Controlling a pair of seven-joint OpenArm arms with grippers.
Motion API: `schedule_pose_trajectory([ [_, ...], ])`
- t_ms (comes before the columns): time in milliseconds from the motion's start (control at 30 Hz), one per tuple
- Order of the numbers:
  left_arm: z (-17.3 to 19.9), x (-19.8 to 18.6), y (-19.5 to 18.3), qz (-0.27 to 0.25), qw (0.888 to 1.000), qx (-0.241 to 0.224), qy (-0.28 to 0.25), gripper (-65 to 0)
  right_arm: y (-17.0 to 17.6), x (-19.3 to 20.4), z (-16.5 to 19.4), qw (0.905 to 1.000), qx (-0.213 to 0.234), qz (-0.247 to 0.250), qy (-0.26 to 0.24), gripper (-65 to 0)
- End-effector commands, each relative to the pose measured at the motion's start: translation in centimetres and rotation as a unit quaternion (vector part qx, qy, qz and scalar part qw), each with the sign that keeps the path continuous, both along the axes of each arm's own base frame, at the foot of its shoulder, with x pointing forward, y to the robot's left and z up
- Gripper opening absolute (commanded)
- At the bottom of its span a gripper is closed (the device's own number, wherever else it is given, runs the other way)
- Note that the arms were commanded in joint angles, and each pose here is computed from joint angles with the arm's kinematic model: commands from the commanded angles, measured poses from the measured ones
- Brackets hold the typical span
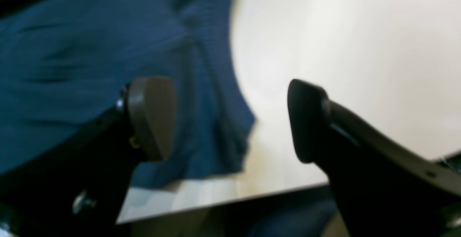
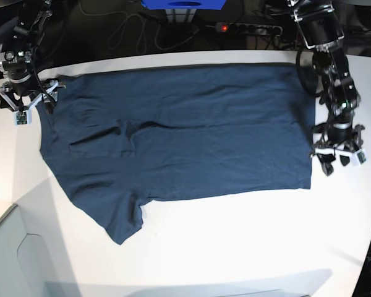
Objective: Fold the T-shirt properly
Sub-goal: 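Release the shirt and move the left gripper along its side toward the hem, then move the right gripper along the shirt side to the hem corner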
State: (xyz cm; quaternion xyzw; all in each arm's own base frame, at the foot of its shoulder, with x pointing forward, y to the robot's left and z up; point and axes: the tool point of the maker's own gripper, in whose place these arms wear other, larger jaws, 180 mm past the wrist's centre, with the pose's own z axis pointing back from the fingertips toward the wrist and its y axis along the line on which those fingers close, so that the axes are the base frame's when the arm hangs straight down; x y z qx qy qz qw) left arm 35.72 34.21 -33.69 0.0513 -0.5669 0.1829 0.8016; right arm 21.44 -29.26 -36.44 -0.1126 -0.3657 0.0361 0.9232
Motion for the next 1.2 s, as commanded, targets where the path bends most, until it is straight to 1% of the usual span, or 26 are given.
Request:
schedule_pose_trajectory([
  [0,2.1,2.0,0.2,-0.011,0.999,0.013,-0.029,-30.8,-0.4,0.7,1.3,0.9997,-0.012,0.004,-0.021,-18.5],
  [100,1.5,3.8,-0.9,-0.031,0.999,0.011,-0.019,-30.9,-0.4,0.6,1.2,0.9997,-0.012,0.004,-0.019,-18.5],
  [233,0.1,5.8,-1.4,-0.039,0.999,0.000,0.002,-30.9,-0.5,0.6,1.1,0.9998,-0.011,0.004,-0.017,-18.5],
  [400,-2.2,7.3,-0.6,-0.022,0.999,-0.026,0.034,-30.9,-0.5,0.6,1.1,0.9998,-0.012,0.004,-0.018,-18.5],
  [700,-3.4,9.0,0.2,-0.001,0.997,-0.053,0.055,-30.9,-0.5,0.6,1.1,0.9997,-0.012,0.004,-0.019,-18.5],
  [933,-4.6,8.7,0.1,-0.009,0.996,-0.022,0.085,-31.0,-0.5,0.7,1.2,0.9997,-0.013,0.004,-0.020,-18.5],
  [1133,-4.9,8.6,0.0,-0.009,0.996,-0.020,0.090,-31.3,-0.5,1.4,1.8,0.9994,-0.014,0.003,-0.032,-18.5],
  [1167,-4.9,8.6,0.0,-0.011,0.996,-0.020,0.090,-32.3,-0.5,1.6,1.9,0.9993,-0.014,0.003,-0.034,-18.5],
])
